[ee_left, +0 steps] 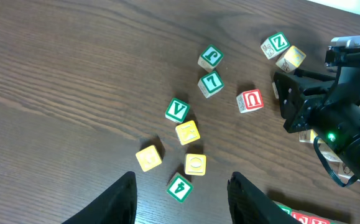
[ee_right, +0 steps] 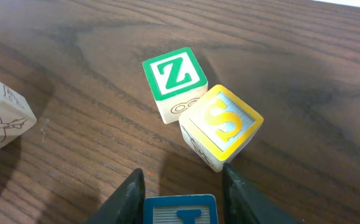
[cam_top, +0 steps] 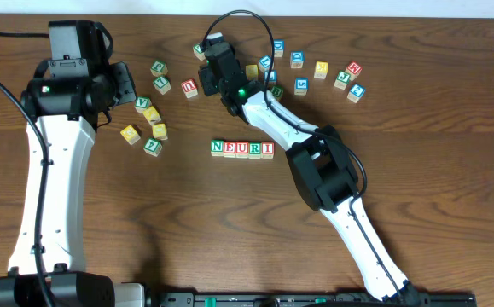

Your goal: Spell out NEURIPS

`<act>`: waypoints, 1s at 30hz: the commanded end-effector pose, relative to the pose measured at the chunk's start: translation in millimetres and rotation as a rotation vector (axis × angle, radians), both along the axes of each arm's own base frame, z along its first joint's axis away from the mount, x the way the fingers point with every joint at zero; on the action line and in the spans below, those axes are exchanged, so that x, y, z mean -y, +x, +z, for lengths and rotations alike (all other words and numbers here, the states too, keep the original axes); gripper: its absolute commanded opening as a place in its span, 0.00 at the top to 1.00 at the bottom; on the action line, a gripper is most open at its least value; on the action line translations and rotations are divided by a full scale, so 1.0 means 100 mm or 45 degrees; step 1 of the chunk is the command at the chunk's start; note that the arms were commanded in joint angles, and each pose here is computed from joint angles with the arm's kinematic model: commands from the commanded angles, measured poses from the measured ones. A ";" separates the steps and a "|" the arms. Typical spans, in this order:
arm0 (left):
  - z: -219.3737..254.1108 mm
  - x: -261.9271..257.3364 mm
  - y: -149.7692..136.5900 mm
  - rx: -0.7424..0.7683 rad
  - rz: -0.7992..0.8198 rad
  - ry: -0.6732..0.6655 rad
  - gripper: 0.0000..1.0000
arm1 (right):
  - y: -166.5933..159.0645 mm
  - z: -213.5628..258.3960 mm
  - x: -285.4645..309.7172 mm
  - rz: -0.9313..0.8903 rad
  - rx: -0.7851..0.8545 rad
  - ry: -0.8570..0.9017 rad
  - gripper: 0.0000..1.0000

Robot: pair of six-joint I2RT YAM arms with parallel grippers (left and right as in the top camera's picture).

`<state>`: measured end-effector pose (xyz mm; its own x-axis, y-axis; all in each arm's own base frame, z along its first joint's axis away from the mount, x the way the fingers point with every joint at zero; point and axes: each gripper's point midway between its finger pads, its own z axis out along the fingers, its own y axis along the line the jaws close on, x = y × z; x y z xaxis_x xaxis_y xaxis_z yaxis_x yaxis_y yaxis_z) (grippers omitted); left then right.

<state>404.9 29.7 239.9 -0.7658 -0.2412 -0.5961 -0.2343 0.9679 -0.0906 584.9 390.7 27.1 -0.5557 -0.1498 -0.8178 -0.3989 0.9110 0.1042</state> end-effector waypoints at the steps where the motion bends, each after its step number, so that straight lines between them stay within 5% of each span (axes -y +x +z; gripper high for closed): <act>1: 0.05 -0.03 0.03 0.016 0.015 0.003 0.53 | -0.01 -0.13 -0.01 -0.016 -0.019 -0.011 0.68; 12: 0.05 -0.03 0.03 0.016 0.015 0.003 0.53 | -0.01 0.12 -0.01 -0.018 0.000 0.003 0.75; 30: 0.05 -0.03 0.03 0.016 0.015 0.003 0.53 | -0.17 1.30 0.11 -0.017 0.056 0.042 0.82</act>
<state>404.9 29.7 239.9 -0.7658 -0.2412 -0.5961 -0.2343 0.9679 -0.0906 572.9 381.7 90.0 -0.5705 -0.1594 -0.8057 -0.3947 0.9135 0.0988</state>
